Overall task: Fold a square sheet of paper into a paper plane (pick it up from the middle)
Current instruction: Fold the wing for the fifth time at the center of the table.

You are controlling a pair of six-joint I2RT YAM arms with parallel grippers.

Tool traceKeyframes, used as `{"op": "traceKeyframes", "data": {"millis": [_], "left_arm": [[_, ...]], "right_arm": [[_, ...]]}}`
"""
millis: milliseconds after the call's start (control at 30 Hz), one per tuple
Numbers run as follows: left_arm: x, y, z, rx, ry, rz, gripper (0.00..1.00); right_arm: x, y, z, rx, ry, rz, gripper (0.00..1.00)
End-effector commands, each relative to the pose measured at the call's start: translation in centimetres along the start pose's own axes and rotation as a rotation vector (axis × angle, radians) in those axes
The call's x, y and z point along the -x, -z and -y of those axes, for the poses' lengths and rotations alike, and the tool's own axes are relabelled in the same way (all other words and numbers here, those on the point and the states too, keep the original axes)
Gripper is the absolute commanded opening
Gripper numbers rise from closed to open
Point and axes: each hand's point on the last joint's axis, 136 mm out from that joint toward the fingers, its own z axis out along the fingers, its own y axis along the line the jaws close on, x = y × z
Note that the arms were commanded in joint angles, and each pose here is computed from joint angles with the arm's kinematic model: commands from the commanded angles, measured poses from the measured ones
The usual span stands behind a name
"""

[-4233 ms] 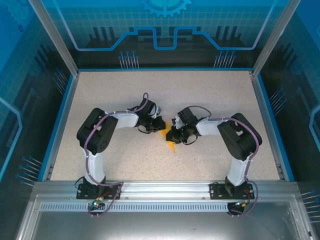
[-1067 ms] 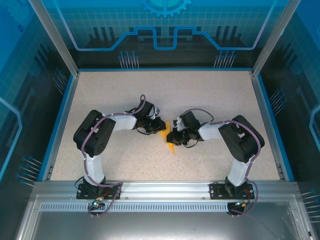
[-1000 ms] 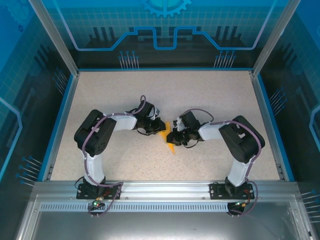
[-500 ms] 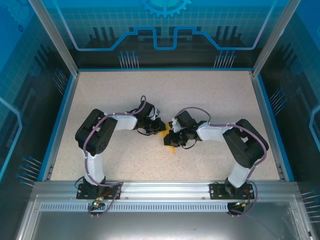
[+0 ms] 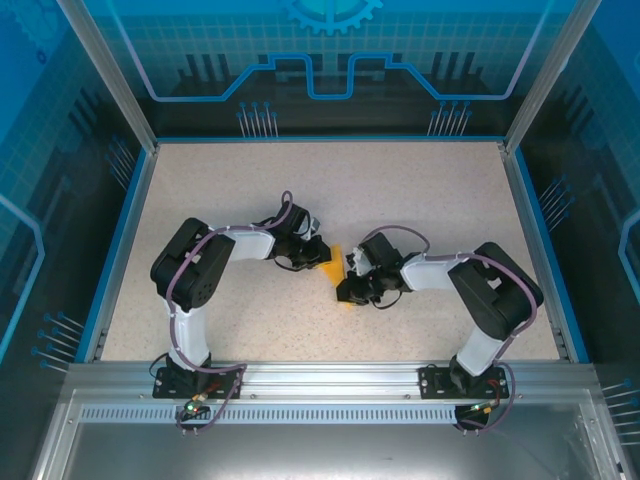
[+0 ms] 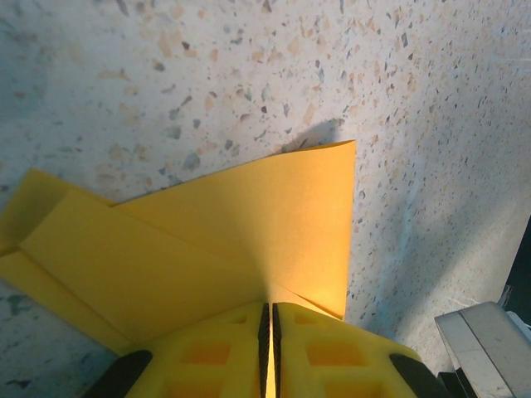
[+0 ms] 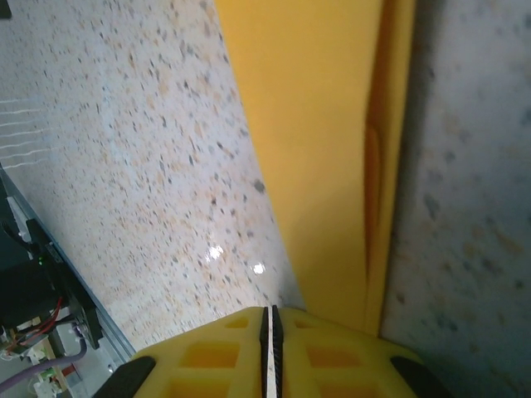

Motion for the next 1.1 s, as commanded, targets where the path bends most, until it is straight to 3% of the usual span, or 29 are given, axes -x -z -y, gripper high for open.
{"op": "traceKeyframes", "data": {"millis": [0, 467, 767, 900, 1067], "left_arm": [[-1.4, -1.2, -4.1, 0.141, 0.034, -0.04, 0.15], [-1.3, -1.1, -3.8, 0.134, 0.028, -0.043, 0.15], [0.0, 1.1, 0.2, 0.07, -0.042, -0.009, 0.21], [1.0, 3.0, 3.9, 0.042, -0.111, 0.023, 0.3], [0.9, 5.3, 5.8, 0.17, -0.167, 0.07, 0.47]], "right_arm": [[-1.8, 0.5, 1.5, -0.018, -0.046, -0.038, 0.14], [-5.3, 1.5, 5.1, -0.021, -0.121, -0.048, 0.14], [-2.6, 5.1, 2.3, 0.011, -0.042, 0.081, 0.17], [-1.0, 7.5, 2.8, -0.087, -0.034, 0.18, 0.23], [0.2, 9.4, 3.7, -0.169, -0.041, 0.28, 0.3]]}}
